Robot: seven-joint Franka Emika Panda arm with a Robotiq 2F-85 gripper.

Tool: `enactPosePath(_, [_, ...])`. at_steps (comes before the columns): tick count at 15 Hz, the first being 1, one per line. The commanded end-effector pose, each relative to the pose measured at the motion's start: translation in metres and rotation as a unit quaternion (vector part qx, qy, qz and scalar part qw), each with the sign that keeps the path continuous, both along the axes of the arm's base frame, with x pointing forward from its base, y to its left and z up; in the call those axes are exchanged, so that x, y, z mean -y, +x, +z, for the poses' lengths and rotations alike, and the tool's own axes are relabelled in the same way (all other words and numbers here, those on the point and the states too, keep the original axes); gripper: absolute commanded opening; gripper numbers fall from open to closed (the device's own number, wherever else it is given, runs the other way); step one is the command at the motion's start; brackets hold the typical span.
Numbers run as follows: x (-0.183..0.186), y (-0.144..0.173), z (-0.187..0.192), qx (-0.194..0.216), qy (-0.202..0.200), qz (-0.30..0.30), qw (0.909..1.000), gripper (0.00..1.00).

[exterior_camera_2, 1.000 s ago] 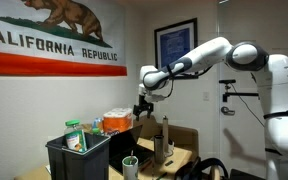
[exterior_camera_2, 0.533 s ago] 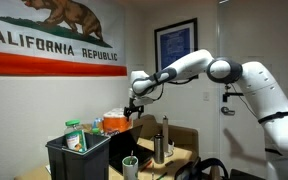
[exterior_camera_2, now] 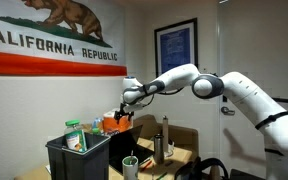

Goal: Close the laptop

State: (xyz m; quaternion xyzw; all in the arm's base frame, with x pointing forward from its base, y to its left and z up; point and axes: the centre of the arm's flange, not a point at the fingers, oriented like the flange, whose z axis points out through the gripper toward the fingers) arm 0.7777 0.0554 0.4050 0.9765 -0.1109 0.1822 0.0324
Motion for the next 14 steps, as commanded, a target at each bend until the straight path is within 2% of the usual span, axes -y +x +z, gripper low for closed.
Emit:
enactPosePath(1, [-0.014, 0.041, -0.011, 0.035, -0.017, -0.007, 0.9992, 1.0])
enactPosePath(8, [-0.031, 0.064, -0.048, 0.061, -0.041, -0.008, 0.9973, 1.0])
enactPosePath(14, [-0.033, 0.068, -0.069, 0.064, -0.05, -0.012, 0.9966, 1.0])
